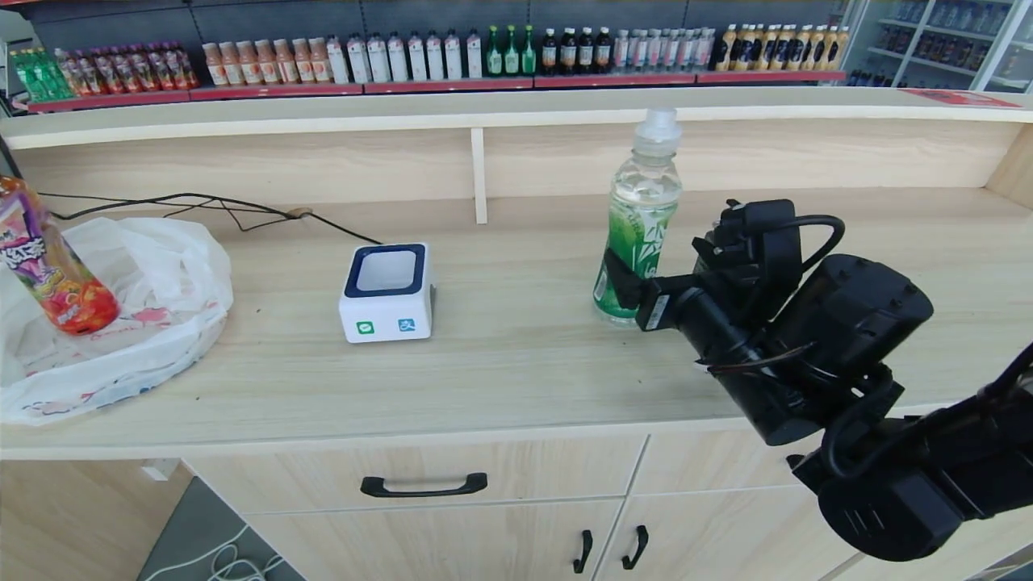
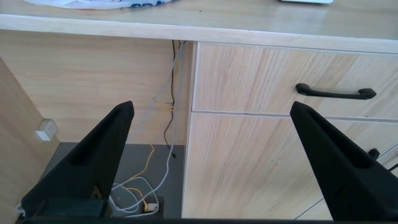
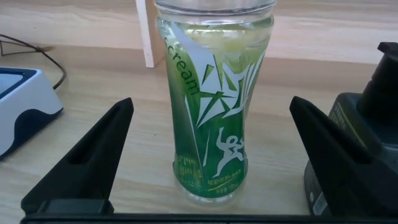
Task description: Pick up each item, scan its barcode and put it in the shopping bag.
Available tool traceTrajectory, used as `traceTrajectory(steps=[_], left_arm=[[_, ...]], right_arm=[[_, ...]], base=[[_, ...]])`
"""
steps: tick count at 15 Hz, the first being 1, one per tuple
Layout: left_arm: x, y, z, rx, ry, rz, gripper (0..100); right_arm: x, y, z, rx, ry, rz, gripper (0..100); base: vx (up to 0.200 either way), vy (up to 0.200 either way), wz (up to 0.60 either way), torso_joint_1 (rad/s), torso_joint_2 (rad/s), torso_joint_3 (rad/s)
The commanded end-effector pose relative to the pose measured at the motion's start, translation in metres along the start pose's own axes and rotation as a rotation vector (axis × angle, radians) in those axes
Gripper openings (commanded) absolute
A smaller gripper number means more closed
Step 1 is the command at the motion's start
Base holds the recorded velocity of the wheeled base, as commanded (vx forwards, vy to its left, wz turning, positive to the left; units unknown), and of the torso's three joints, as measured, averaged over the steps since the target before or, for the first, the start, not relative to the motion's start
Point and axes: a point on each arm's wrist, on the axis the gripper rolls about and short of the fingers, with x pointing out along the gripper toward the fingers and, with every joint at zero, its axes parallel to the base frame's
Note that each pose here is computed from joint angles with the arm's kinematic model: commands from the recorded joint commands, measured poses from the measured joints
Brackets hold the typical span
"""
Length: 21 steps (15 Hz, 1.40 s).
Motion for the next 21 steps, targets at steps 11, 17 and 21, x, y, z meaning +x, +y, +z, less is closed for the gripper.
traceTrajectory(steps=[11,17,21], left_arm=[[0.0,0.0,0.0,0.0,0.0,0.0,100],[0.0,0.0,0.0,0.0,0.0,0.0,100],[0.0,0.0,0.0,0.0,0.0,0.0,100]], right_arm=[[0.03,0.012,-0.013,0.008,0.035,-0.008,100],[0.05,0.009,-0.008,0.016,0.012,-0.032,100],[0.052,0.007,-0.01,0.027,0.015,-0.039,100]], base=[[0.0,0.0,0.0,0.0,0.0,0.0],[0.0,0.0,0.0,0.0,0.0,0.0],[0.0,0.0,0.0,0.0,0.0,0.0]])
